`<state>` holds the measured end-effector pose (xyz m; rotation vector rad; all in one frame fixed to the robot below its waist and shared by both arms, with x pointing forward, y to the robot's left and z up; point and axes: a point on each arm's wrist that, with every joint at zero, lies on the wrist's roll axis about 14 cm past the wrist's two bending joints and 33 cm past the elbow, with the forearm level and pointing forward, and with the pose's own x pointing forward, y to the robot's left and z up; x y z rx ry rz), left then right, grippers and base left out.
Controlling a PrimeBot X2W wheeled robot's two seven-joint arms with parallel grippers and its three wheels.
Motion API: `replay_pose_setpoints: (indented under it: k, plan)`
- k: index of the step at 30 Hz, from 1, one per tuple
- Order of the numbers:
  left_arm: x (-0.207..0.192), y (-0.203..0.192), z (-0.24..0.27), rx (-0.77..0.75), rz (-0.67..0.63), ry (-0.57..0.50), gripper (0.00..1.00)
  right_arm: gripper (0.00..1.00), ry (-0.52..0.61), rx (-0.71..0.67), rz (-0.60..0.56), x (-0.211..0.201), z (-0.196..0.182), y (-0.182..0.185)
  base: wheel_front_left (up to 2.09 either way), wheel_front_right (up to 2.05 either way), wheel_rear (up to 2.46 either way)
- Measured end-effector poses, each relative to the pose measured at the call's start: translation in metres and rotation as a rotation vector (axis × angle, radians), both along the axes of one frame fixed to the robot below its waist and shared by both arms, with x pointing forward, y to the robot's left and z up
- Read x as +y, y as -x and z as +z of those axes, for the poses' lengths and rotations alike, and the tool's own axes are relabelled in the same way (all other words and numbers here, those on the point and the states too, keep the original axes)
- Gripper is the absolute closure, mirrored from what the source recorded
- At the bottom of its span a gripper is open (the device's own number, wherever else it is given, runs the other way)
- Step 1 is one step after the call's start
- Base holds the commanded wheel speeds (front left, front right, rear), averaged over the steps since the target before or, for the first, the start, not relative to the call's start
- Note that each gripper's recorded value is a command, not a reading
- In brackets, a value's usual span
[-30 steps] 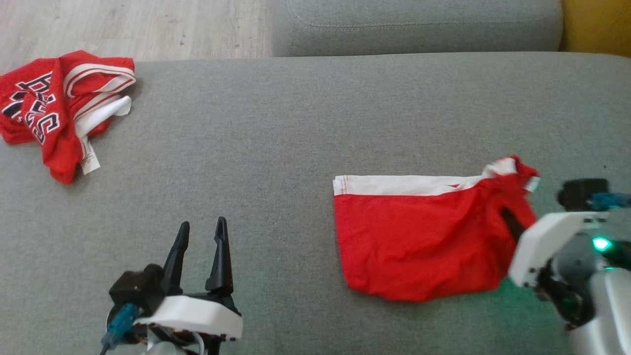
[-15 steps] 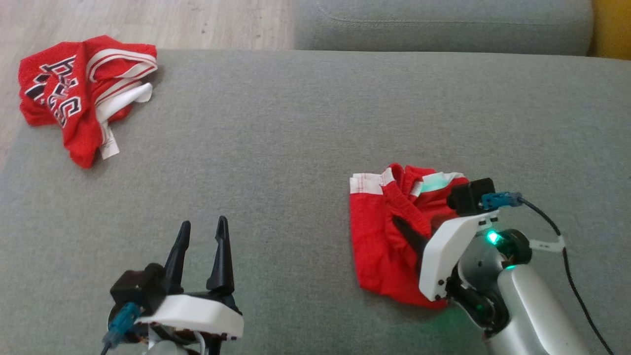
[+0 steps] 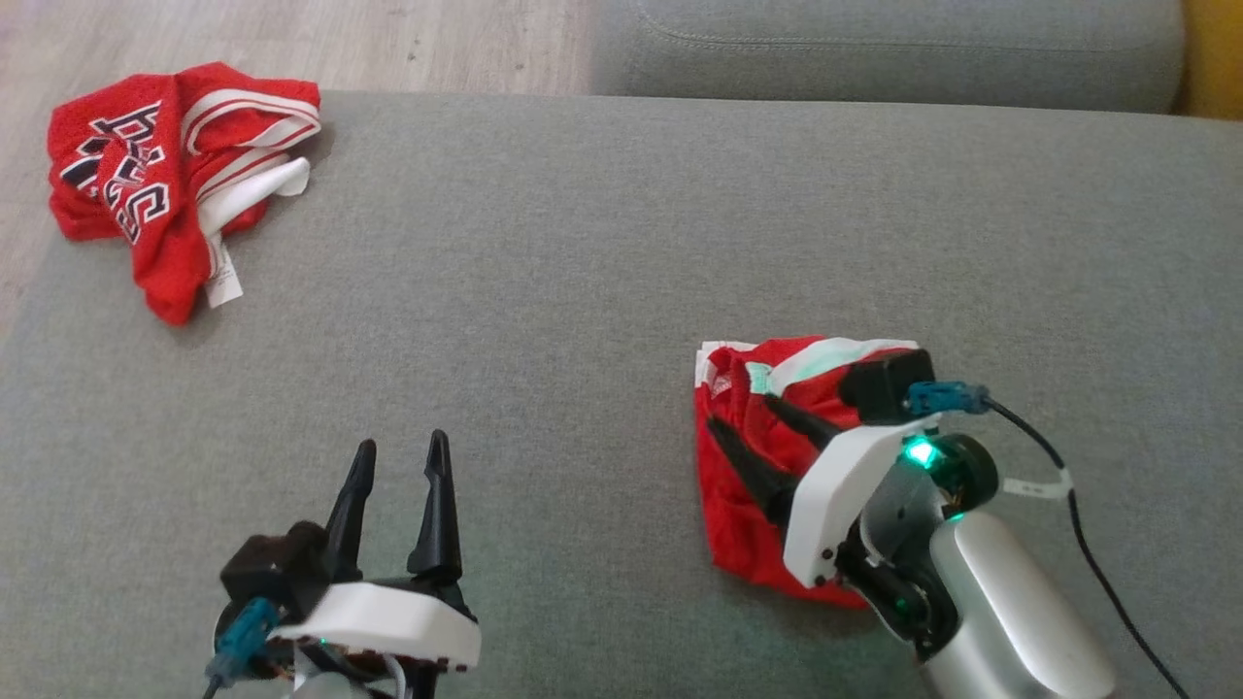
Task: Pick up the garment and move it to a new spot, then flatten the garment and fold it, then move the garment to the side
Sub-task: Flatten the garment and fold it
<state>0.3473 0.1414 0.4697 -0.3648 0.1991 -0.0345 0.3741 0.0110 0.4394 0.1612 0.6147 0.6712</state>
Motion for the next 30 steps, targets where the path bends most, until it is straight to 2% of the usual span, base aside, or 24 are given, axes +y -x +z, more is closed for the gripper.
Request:
replay_pose_setpoints:
  k: [5,10,13,19,30]
  plan:
    - [-0.004,-0.001,0.006,-0.025,-0.011,0.002,0.00,0.00,-0.006,-0.163,-0.074,-0.016,0.028,-0.018,0.00,0.00,0.00]
    - [-0.007,-0.001,0.017,-0.073,-0.016,0.003,0.00,0.00,0.009,-0.369,-0.212,-0.055,0.065,-0.038,0.00,0.00,0.00]
    - [-0.009,0.001,0.021,-0.098,-0.023,0.003,0.00,0.00,0.038,-0.451,-0.292,-0.082,0.075,-0.037,0.00,0.00,0.00]
    - [-0.007,0.012,0.020,-0.114,-0.011,-0.003,0.00,0.00,0.058,-0.466,-0.407,-0.120,0.064,-0.011,0.00,0.00,0.00]
    - [0.005,0.040,-0.005,-0.054,0.013,-0.034,0.00,0.00,0.009,-0.457,-0.501,-0.142,0.045,0.025,0.00,0.00,0.00]
